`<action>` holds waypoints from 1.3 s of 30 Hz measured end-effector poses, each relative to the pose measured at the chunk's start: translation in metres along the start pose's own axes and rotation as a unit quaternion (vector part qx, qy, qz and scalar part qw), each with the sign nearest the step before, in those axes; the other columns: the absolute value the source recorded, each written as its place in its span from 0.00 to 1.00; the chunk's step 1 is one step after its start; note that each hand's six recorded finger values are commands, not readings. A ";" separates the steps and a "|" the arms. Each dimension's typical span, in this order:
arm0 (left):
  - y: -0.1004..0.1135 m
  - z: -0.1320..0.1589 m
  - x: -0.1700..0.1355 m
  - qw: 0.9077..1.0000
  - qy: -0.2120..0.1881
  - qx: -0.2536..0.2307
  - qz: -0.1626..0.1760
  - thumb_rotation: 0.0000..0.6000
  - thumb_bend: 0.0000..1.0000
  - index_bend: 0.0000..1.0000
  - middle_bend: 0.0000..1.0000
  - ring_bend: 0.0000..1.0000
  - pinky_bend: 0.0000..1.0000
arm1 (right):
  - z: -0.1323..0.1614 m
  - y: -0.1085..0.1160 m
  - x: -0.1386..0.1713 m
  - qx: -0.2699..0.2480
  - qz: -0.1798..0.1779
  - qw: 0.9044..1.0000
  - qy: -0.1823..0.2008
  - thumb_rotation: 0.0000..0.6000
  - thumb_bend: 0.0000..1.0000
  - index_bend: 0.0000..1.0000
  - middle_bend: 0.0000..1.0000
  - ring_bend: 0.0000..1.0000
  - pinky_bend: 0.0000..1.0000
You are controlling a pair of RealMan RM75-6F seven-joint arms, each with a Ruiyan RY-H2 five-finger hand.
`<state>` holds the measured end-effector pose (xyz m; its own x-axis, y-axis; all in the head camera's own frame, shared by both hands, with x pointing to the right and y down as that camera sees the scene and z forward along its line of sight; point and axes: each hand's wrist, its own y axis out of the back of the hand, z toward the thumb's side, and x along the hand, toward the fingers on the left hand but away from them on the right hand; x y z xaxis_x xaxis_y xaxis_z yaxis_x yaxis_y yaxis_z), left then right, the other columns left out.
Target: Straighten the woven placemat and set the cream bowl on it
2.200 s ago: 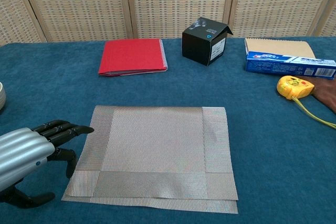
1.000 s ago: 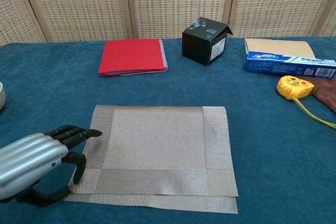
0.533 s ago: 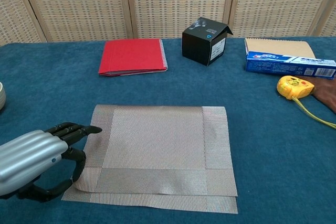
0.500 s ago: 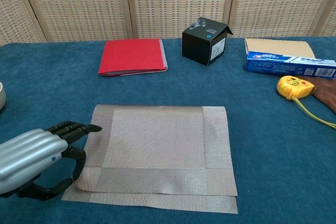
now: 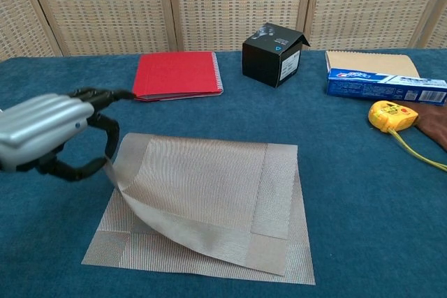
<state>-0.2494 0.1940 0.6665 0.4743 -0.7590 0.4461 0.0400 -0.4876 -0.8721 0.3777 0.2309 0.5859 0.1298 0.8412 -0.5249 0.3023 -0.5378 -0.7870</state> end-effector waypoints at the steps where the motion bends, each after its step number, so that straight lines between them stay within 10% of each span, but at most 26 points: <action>1: 0.008 -0.004 0.009 1.000 0.008 0.005 0.007 1.00 0.56 0.59 0.00 0.00 0.00 | -0.001 0.001 -0.001 0.000 -0.002 1.000 -0.002 1.00 0.08 0.07 0.00 0.00 0.00; 16: 0.069 -0.025 0.164 0.992 0.117 0.034 0.044 1.00 0.56 0.60 0.00 0.00 0.00 | -0.024 0.015 -0.014 -0.012 -0.019 0.999 -0.040 1.00 0.08 0.07 0.00 0.00 0.00; 28: 0.080 -0.037 0.220 0.980 0.191 0.037 0.037 1.00 0.56 0.55 0.00 0.00 0.00 | -0.032 0.012 -0.022 -0.009 -0.016 0.998 -0.055 1.00 0.08 0.07 0.00 0.00 0.00; 35: 0.071 -0.035 0.223 0.980 0.192 0.044 0.025 1.00 0.20 0.09 0.00 0.00 0.00 | -0.031 0.011 -0.023 -0.006 -0.015 0.998 -0.053 1.00 0.08 0.07 0.00 0.00 0.00; 39: 0.072 -0.040 0.217 0.980 0.191 0.037 0.031 1.00 0.15 0.00 0.00 0.00 0.00 | -0.029 0.010 -0.023 -0.005 -0.014 0.999 -0.051 1.00 0.08 0.07 0.00 0.00 0.00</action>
<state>-0.1785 -0.0231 0.7092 0.1150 -0.8993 0.4219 0.0917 -0.4133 -0.9060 0.4052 0.2080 0.5993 0.0245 0.8457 -0.5331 0.3142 -0.5128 -0.7990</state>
